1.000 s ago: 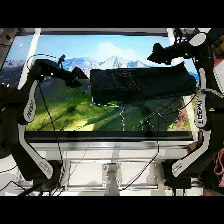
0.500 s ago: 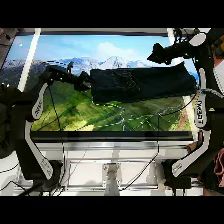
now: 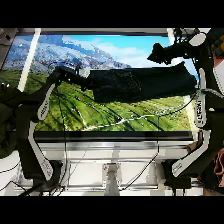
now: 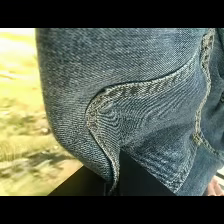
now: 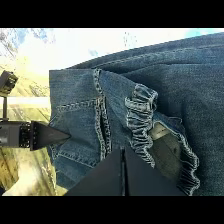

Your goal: Fold the clothes and pants, and hang the long-sleeved shirts on hangers.

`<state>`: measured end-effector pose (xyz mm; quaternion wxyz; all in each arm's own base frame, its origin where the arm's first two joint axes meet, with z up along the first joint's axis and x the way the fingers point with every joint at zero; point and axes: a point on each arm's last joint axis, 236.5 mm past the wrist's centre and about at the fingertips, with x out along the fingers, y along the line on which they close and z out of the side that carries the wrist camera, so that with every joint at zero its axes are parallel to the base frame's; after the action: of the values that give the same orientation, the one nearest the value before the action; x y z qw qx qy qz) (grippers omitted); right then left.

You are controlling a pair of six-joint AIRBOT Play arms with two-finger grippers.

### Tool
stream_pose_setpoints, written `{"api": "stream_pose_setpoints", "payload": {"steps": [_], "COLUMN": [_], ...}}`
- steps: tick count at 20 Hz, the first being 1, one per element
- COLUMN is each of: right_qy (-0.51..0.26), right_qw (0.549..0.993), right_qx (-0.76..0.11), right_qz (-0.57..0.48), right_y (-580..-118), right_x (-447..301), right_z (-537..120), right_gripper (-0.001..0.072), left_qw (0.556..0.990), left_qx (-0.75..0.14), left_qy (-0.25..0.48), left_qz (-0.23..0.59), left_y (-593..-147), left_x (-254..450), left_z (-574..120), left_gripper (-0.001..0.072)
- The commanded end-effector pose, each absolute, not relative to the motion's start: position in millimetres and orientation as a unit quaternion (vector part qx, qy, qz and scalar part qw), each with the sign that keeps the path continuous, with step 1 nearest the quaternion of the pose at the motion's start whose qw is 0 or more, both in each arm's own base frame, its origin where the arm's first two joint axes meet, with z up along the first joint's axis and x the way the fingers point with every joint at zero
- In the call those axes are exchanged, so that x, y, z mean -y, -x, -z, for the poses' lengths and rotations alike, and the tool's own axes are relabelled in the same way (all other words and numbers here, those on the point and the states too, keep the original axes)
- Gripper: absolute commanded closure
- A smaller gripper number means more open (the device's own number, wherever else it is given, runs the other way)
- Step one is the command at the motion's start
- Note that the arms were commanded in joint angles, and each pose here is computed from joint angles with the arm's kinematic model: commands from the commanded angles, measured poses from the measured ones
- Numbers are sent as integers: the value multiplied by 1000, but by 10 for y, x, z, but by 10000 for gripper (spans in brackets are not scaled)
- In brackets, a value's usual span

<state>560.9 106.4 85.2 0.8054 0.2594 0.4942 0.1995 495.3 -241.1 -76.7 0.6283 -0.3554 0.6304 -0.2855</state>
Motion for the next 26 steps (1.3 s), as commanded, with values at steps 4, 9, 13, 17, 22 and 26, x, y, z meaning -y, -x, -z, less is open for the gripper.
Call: {"api": "stream_pose_setpoints", "payload": {"steps": [4,9,13,17,22,26], "right_qy": [-268,-259,-232,-193,-164,-168], "right_qw": [786,750,723,692,669,665], "right_qx": [-522,-571,-604,-635,-640,-645], "right_qz": [-195,-211,-243,-285,-341,-336], "right_y": [-5619,-5486,-5284,-4938,-4472,-4231], "right_x": [-1116,-1494,-2070,-2781,-3743,-4250], "right_z": [-488,-15,270,523,694,958], "right_gripper": [694,694,694,694,694,695], "left_qw": [643,648,661,714,741,737], "left_qx": [-641,-699,-737,-696,-656,-656], "left_qy": [305,178,34,7,39,43], "left_qz": [287,246,138,79,136,158], "left_y": [-4843,-4481,-4235,-4249,-4067,-3867], "left_x": [2176,1516,583,73,244,348], "left_z": [583,531,363,-200,-794,-1019], "left_gripper": [681,682,681,683,681,681]}}
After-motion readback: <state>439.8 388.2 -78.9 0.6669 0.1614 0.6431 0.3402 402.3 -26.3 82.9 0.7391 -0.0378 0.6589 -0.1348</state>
